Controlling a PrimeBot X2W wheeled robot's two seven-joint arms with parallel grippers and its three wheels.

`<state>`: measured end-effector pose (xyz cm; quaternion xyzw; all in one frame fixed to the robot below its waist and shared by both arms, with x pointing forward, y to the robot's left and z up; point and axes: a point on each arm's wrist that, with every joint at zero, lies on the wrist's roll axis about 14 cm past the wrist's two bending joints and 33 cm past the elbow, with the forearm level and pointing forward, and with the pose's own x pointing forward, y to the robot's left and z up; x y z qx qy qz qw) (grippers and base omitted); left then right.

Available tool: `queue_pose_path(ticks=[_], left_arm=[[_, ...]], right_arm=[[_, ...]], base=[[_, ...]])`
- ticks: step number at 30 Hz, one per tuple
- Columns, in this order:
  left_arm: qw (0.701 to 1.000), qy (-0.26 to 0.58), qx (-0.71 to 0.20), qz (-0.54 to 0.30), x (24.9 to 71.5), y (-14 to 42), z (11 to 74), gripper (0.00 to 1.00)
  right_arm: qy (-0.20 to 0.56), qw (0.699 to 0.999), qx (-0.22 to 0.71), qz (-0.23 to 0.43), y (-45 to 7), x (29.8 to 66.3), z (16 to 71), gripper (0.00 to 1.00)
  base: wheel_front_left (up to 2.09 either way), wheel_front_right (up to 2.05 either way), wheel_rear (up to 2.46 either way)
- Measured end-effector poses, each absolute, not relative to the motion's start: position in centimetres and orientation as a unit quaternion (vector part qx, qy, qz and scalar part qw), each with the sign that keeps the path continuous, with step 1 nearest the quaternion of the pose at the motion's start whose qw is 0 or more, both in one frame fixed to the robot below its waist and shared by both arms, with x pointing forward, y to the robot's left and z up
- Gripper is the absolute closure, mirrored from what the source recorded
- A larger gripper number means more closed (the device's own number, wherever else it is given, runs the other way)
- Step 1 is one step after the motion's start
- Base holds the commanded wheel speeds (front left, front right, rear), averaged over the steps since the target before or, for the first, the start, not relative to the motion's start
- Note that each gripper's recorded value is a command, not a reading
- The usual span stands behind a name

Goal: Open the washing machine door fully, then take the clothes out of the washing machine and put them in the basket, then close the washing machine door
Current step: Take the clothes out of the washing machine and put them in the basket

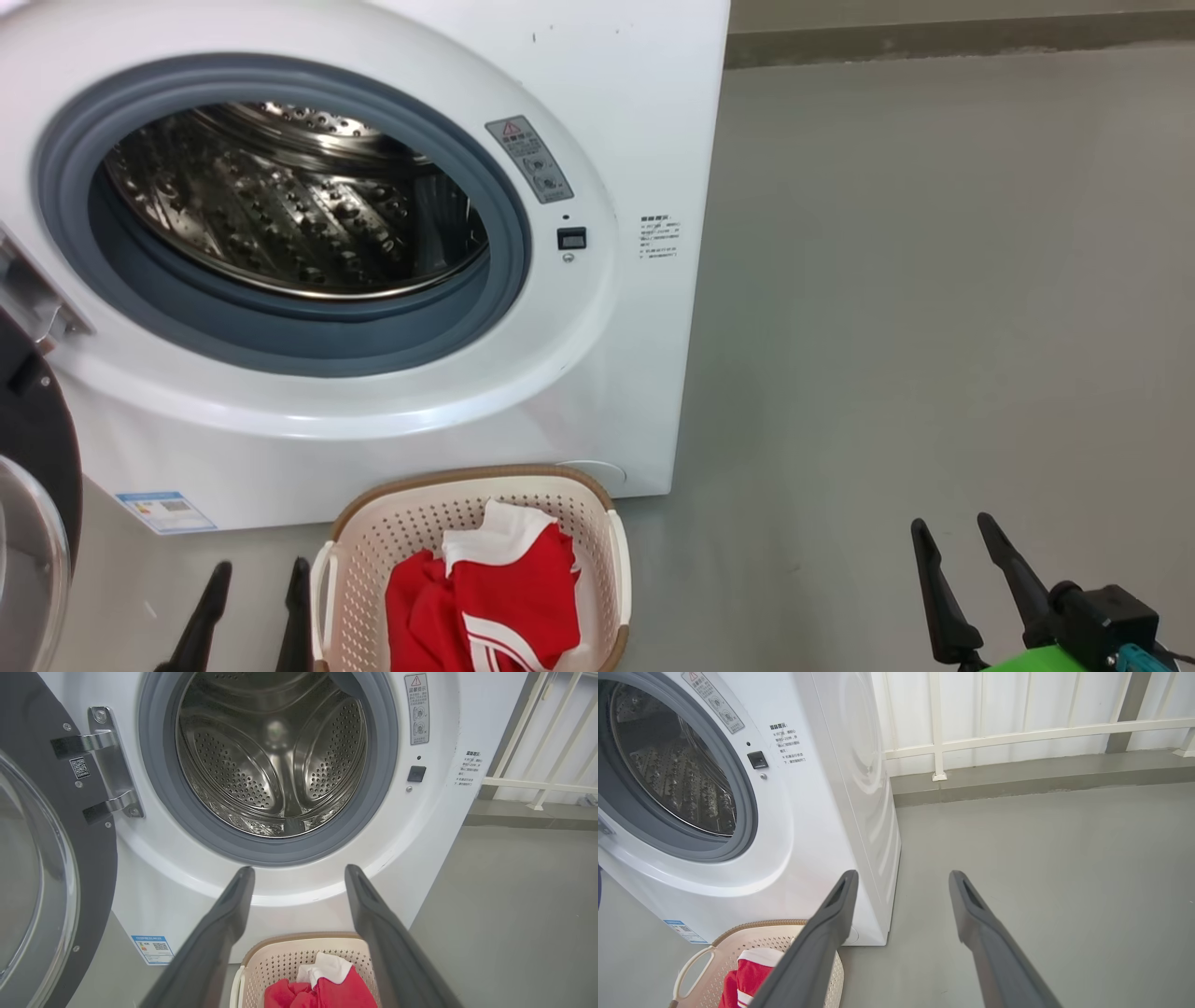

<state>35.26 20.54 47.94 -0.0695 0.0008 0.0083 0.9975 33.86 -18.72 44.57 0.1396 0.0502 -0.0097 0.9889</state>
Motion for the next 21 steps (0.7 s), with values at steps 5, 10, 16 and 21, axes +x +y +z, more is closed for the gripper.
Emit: queue_pose_path(ticks=[5, 10, 16, 21], left_arm=[[0.997, 0.001, -0.071, 0.016, 34.41, 20.87, 47.89, 0.0], [0.997, 0.002, -0.074, 0.019, 34.21, 20.84, 47.79, 0.0], [0.997, 0.001, -0.072, 0.017, 34.29, 20.71, 47.85, 0.0], [0.997, 0.001, -0.072, 0.017, 34.36, 20.65, 47.86, 0.0]], right_arm=[[0.05, 0.989, 0.14, -0.017, -19.11, 33.32, 44.52, 0.0], [0.048, 0.989, 0.139, -0.018, -19.26, 33.4, 44.66, 0.0], [0.048, 0.989, 0.139, -0.02, -19.33, 33.41, 44.62, 0.0], [0.049, 0.989, 0.139, -0.021, -19.39, 33.4, 44.54, 0.0]], base=[[0.0, 0.0, 0.0], [0.0, 0.0, 0.0], [0.0, 0.0, 0.0], [0.0, 0.0, 0.0]])
